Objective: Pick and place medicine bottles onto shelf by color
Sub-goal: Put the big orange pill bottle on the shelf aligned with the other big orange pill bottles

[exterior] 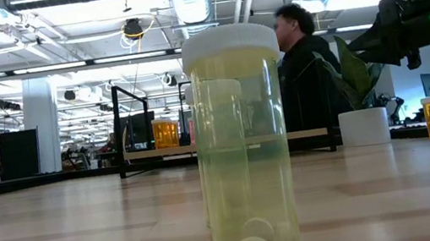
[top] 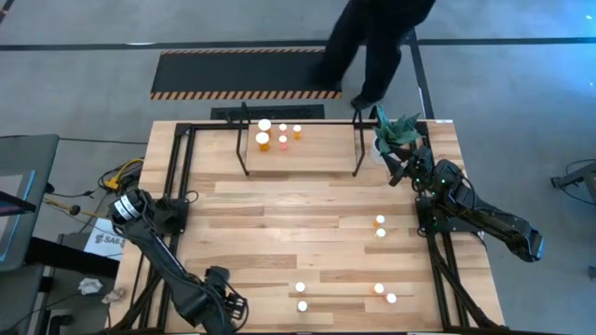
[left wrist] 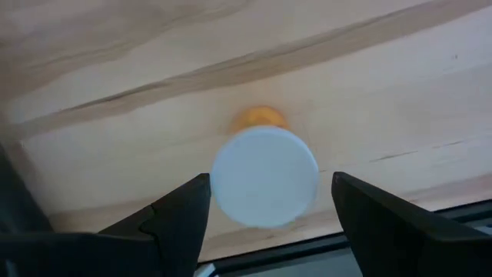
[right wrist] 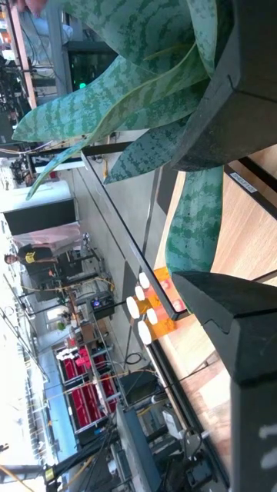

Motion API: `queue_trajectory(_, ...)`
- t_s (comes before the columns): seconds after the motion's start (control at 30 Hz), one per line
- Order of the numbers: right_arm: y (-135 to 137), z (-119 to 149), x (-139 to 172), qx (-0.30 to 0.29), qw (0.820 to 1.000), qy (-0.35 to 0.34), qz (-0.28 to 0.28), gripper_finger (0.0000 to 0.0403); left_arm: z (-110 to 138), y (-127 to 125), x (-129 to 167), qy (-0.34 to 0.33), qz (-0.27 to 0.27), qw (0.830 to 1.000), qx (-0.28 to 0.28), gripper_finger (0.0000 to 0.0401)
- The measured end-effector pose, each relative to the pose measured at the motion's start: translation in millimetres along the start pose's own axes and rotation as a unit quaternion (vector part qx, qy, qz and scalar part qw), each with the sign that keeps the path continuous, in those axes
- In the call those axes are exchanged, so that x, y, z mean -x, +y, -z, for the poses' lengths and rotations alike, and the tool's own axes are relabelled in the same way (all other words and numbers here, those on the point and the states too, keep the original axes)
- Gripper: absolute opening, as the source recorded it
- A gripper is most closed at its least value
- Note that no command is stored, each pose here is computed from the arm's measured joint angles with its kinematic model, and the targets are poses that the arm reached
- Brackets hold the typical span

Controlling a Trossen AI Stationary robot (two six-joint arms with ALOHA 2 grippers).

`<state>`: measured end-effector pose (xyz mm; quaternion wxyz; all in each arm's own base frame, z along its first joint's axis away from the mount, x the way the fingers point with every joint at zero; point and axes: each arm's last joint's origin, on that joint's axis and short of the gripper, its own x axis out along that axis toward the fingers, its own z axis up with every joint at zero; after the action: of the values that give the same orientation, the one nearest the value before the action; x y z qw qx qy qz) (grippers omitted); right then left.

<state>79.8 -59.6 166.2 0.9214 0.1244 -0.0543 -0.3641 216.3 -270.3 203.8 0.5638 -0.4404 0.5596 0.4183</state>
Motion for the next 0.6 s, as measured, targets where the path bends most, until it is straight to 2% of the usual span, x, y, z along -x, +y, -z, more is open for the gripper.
queue_trajectory(0.33, 0, 0, 0, 0.0, 1.0, 0.0, 0.0, 0.0249, -4, 3, -16, -0.005, 0.002, 1.0, 0.016, 0.0253)
queue_trajectory(0.6, 0, 0, 0, 0.0, 1.0, 0.0, 0.0, 0.0249, -15, -6, -16, 0.003, 0.004, 1.0, -0.021, 0.02)
